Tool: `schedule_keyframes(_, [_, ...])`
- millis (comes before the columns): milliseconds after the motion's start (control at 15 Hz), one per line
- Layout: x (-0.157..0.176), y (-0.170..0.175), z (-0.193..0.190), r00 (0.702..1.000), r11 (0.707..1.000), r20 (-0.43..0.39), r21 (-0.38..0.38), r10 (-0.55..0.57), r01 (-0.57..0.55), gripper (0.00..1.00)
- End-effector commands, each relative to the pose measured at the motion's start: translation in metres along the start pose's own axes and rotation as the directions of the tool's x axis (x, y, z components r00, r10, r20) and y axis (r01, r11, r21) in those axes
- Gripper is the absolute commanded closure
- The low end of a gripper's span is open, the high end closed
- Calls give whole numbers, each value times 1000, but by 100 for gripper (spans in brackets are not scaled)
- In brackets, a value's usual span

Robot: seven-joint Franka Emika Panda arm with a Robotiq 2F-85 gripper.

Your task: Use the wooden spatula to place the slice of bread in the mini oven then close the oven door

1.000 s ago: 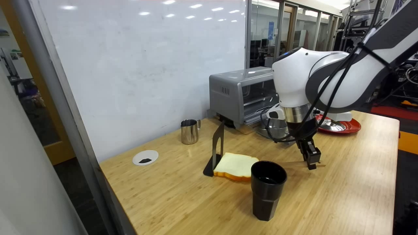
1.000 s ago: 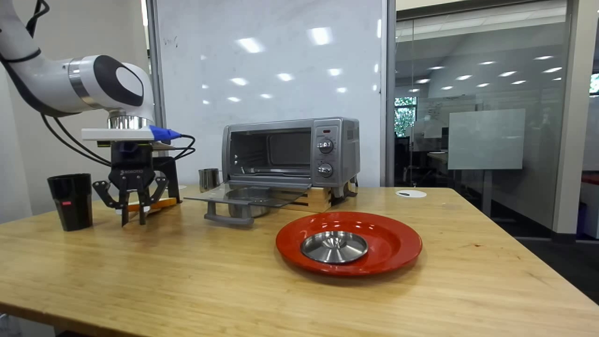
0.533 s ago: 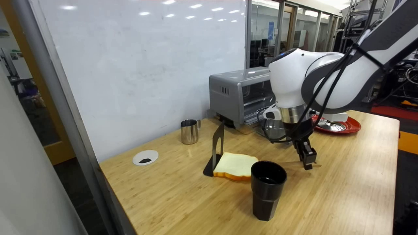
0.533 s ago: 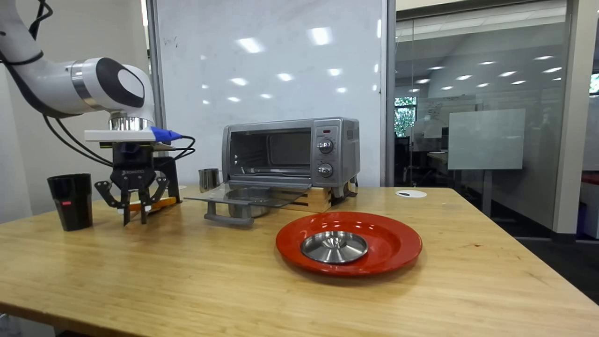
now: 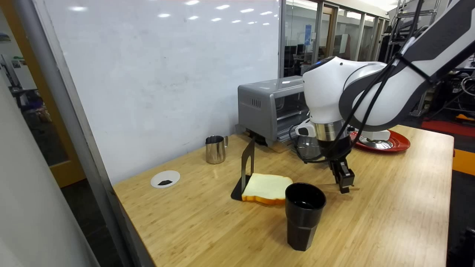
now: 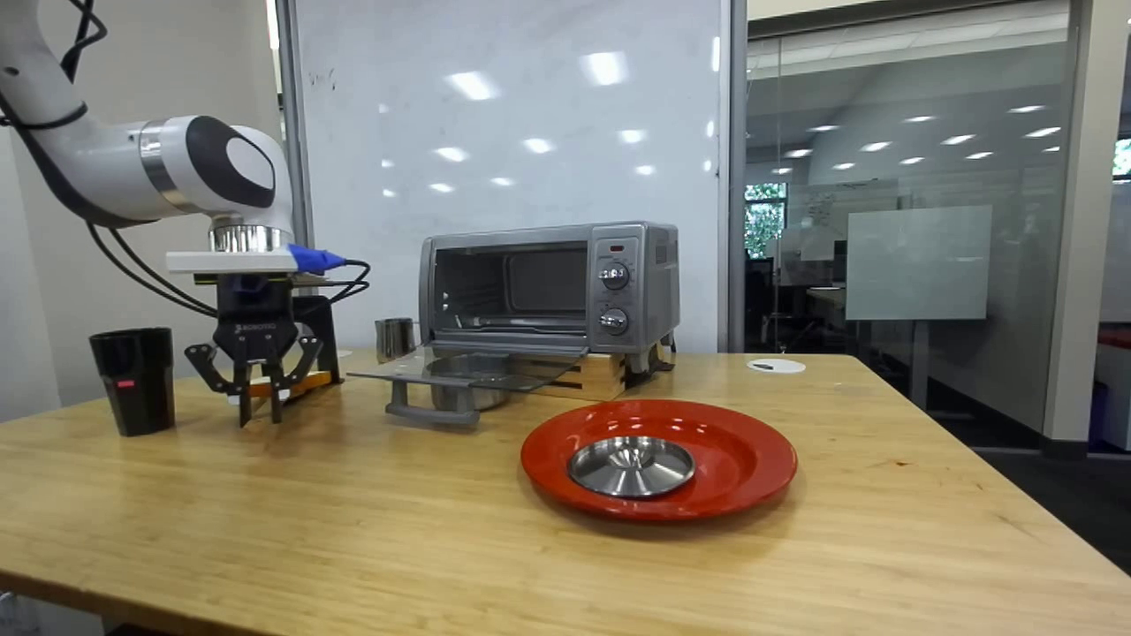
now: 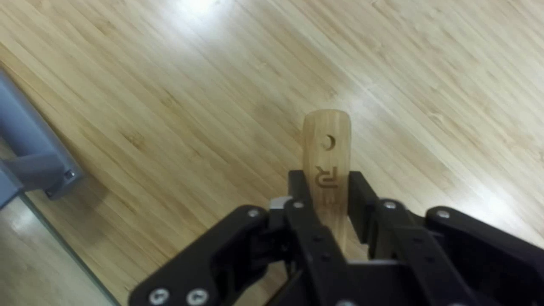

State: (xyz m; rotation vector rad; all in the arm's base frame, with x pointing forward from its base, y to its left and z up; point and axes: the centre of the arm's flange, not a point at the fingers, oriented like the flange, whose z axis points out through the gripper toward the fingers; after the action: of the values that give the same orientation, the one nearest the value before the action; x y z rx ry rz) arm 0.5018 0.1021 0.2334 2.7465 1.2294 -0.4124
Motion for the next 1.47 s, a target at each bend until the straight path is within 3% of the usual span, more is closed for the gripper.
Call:
schedule_keyframes(0, [3, 5, 14, 1000, 1000, -20, -25, 8, -9, 93])
schedule_keyframes(667, [-27, 14, 32, 995, 999, -93, -45, 21, -25, 93])
schedule_keyframes(1400, [-93, -13, -23, 986, 999, -166, -44, -15, 8, 93])
